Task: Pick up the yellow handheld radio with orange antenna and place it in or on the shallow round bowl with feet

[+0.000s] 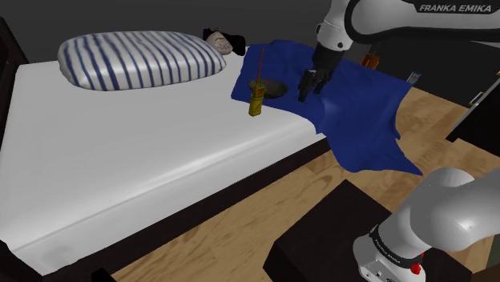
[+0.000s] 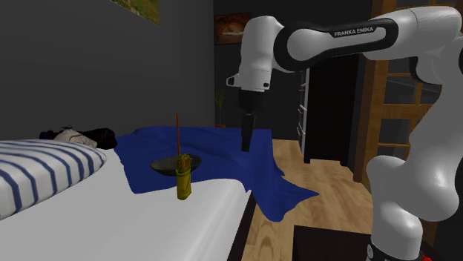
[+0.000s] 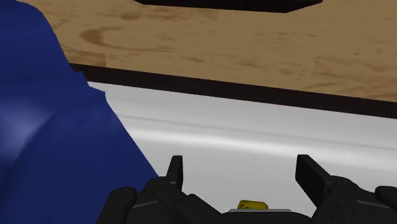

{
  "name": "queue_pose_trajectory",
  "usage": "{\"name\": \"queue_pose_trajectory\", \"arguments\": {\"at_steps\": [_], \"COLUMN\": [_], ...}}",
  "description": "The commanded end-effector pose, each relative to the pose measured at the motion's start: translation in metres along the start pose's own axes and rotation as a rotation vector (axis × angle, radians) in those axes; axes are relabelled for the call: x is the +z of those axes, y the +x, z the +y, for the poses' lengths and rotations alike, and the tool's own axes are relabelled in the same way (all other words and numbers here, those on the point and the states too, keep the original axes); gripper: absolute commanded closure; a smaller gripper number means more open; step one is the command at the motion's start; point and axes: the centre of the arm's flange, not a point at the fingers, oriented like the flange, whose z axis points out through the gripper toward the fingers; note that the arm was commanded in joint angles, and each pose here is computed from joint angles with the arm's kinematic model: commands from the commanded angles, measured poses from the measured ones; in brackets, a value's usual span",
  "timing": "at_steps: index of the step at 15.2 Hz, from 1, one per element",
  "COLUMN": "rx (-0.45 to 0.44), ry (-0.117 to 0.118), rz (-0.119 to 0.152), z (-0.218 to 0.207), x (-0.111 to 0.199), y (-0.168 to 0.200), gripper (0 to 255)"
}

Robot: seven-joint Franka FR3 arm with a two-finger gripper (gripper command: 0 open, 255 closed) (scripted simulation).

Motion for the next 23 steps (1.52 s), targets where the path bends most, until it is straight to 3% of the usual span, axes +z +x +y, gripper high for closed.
{"name": "queue_pose_trajectory", "arguments": {"at_steps": [1, 12, 20, 23], "rx": [-0.031, -0.199, -0.199, -0.199], "ry": [0.010, 0.064, 0.064, 0.064], "rz": [0.031, 0.189, 0.189, 0.189], "z": [-0.003, -0.034, -0.038, -0.038], "x": [0.006, 0.016, 0.056, 0.056], "y": [0.025, 0.140, 0.147, 0.147], "gripper": [0, 0, 0, 0]}}
